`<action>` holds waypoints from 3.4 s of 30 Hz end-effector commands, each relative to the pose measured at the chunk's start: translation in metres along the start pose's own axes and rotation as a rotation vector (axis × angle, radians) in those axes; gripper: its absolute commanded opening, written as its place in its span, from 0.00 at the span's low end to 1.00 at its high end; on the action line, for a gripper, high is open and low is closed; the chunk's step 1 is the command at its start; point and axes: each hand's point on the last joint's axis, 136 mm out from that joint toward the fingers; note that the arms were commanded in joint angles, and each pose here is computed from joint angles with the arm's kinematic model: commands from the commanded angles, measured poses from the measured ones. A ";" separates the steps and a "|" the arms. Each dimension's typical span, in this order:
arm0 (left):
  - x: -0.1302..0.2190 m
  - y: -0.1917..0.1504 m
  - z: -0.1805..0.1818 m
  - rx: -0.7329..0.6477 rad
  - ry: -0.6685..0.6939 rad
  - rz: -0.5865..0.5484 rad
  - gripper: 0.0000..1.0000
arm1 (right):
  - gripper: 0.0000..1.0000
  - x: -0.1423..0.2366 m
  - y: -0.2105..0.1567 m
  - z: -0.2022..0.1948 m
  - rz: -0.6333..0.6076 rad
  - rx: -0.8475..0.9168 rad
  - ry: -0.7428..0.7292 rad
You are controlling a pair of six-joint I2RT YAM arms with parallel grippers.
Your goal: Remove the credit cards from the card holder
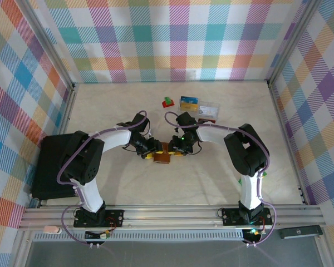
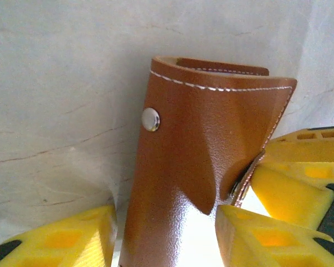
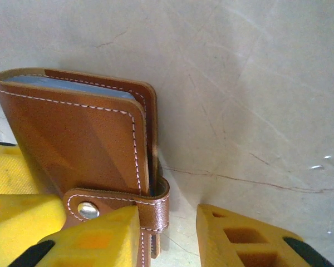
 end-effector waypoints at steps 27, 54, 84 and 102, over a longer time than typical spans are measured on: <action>0.027 -0.005 -0.034 -0.078 -0.146 -0.002 0.00 | 0.45 0.048 0.009 0.041 -0.100 -0.024 0.216; 0.022 -0.004 -0.034 -0.067 -0.120 0.000 0.00 | 0.33 0.011 0.010 -0.004 -0.036 -0.111 -0.098; 0.020 -0.005 -0.033 -0.067 -0.110 0.021 0.00 | 0.18 0.013 0.014 0.008 -0.043 -0.056 -0.048; 0.022 -0.006 -0.030 -0.073 -0.100 0.001 0.00 | 0.09 0.018 0.009 -0.019 -0.069 -0.110 -0.154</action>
Point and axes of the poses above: each hand's point on the last joint's axis, 136 mm out from that joint toward the fingers, its own x axis back along the fingers, its own z axis along the line the jaws close on, y = z × x, and after that the axes turned 5 degrees about x, right-handed
